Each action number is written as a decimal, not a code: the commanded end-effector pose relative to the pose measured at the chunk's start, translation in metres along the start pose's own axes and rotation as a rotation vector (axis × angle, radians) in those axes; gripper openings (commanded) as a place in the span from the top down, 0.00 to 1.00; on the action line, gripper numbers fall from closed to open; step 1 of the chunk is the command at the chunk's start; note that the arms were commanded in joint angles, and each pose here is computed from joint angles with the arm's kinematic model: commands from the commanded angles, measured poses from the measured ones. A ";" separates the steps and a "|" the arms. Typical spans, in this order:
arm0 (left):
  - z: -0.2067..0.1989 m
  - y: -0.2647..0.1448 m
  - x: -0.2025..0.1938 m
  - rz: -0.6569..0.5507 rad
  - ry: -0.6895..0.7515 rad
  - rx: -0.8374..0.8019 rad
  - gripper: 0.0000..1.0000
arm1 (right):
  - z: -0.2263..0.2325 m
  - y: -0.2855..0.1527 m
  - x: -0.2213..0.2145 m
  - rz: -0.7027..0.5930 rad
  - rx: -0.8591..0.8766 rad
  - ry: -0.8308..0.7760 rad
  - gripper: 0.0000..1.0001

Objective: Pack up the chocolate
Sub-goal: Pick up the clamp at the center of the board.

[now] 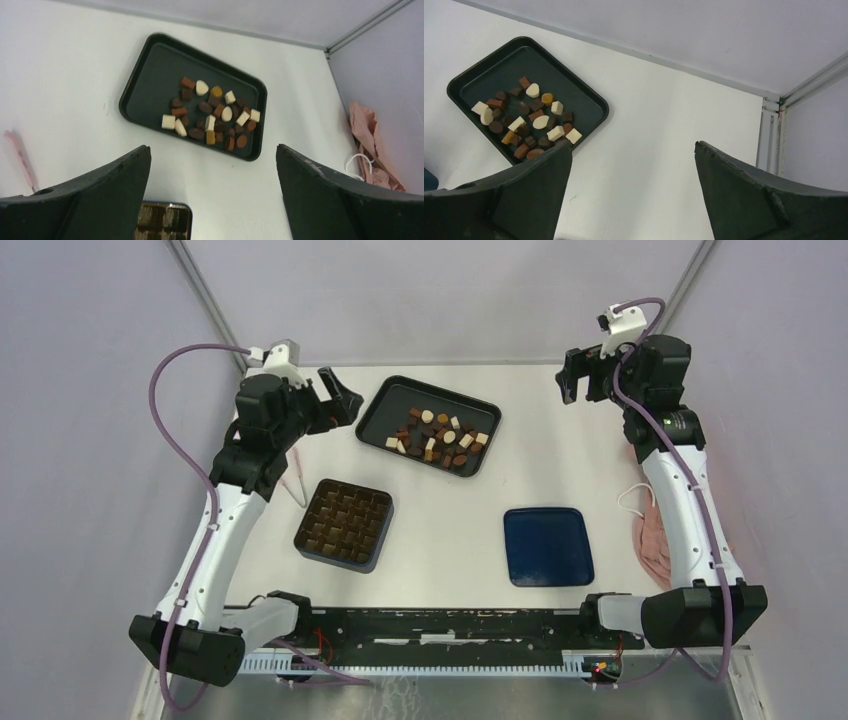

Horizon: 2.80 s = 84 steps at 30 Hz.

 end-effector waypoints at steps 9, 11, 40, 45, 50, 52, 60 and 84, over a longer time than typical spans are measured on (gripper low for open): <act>0.015 -0.035 -0.070 0.004 -0.132 -0.034 0.01 | 0.029 -0.002 -0.053 0.177 0.469 -0.351 0.02; 0.017 -0.034 -0.078 0.010 -0.139 -0.024 0.02 | 0.037 0.000 -0.069 0.186 0.547 -0.352 0.02; 0.201 0.072 -0.149 0.616 -0.058 0.665 0.44 | 0.058 0.019 -0.170 0.163 0.748 -0.344 0.02; 0.211 0.092 -0.166 0.696 -0.062 0.636 0.53 | 0.057 0.021 -0.174 0.177 0.751 -0.337 0.02; 0.216 0.105 -0.179 0.756 -0.075 0.607 0.62 | 0.056 0.021 -0.174 0.176 0.740 -0.347 0.02; 0.218 0.108 -0.184 0.775 -0.081 0.597 0.64 | 0.056 0.020 -0.174 0.176 0.740 -0.349 0.02; 0.221 0.116 -0.201 0.832 -0.090 0.568 0.68 | 0.058 0.019 -0.173 0.172 0.760 -0.344 0.02; 0.030 0.024 -0.044 -0.028 -0.005 -0.170 0.98 | 0.092 0.011 -0.174 0.084 1.046 -0.142 0.02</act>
Point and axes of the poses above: each gripper's point midway between its finger pads, its own y axis out along the fingers, its own z axis along the line the jaws close on, x = y × z, the point moved 9 cm from there along -y, back along the fingers, and after that the axes turned 12 degrees about y, right-handed, at the moved point
